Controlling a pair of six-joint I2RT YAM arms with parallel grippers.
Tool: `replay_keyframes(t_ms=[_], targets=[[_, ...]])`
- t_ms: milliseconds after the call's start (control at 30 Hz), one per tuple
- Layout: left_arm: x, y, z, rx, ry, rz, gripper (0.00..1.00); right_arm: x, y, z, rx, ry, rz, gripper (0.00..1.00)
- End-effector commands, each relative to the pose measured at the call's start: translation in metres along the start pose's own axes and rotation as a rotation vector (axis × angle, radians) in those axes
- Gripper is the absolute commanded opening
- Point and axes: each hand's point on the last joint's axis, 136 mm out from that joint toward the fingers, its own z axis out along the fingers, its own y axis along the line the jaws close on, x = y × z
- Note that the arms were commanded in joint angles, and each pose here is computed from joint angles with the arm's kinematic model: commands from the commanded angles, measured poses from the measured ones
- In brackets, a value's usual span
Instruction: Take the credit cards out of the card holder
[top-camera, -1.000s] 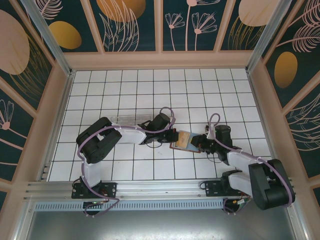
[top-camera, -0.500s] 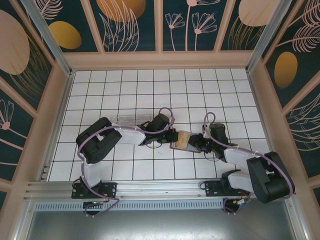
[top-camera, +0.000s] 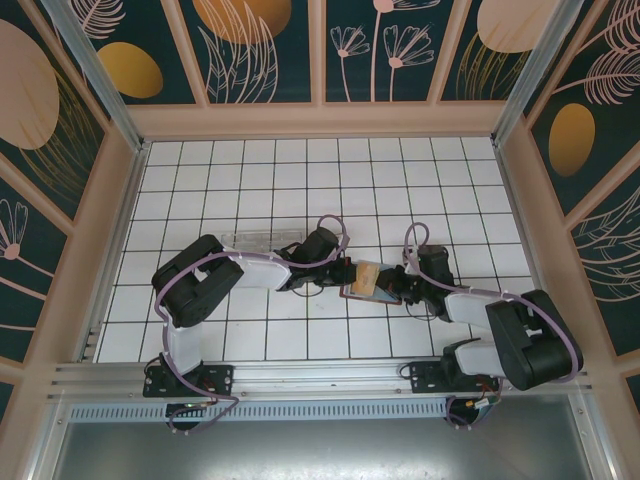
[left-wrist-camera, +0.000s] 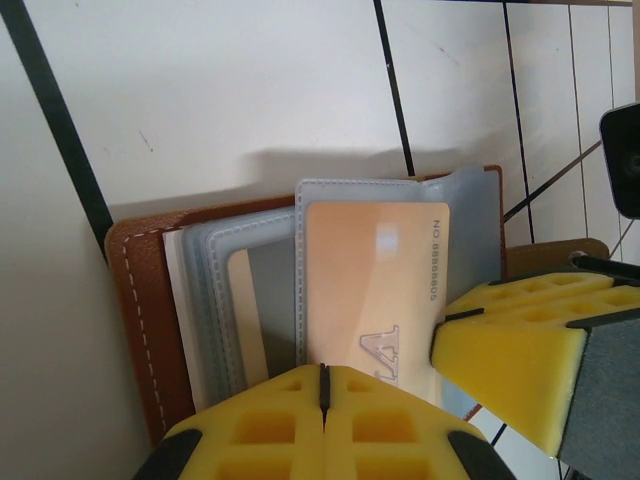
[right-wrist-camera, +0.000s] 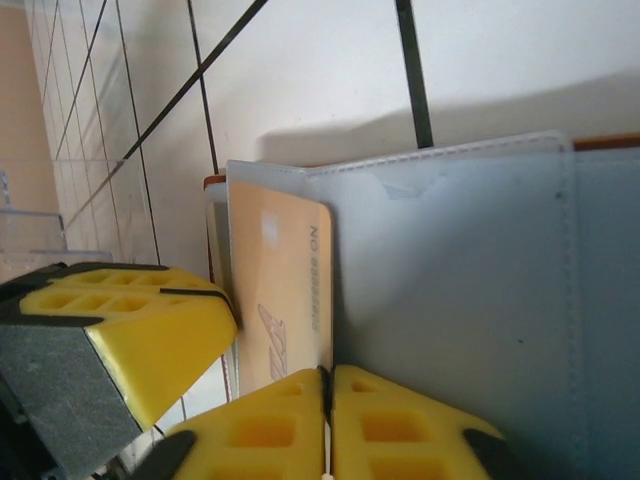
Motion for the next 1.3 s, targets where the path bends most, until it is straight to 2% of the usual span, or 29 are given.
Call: replay_keyframes(t_ms=[0,367,800,1133,1167,1233,1267], targets=[[0.063,0.081,0.001,-0.251,0.186,-0.114,0.00,-0.002,0.008,0.000,-0.028,-0.006,-0.016,0.00],[0.065,0.088,-0.003,-0.283,0.179,-0.125,0.00,0.000,-0.013,-0.015,-0.002,-0.037,0.026,0.00],[0.061,0.084,-0.004,-0.278,0.169,-0.113,0.00,-0.008,-0.020,-0.036,0.014,-0.081,0.033,0.00],[0.043,0.061,-0.010,-0.227,0.119,-0.085,0.00,-0.018,0.003,-0.065,-0.012,-0.149,-0.017,0.00],[0.038,0.055,-0.013,-0.218,0.102,-0.080,0.06,-0.018,0.007,-0.067,-0.014,-0.152,-0.025,0.00],[0.028,0.043,-0.020,-0.189,0.066,-0.070,0.12,-0.020,0.011,-0.071,-0.017,-0.161,-0.038,0.00],[0.022,0.035,-0.024,-0.175,0.044,-0.062,0.22,-0.020,0.014,-0.073,-0.022,-0.163,-0.045,0.00]])
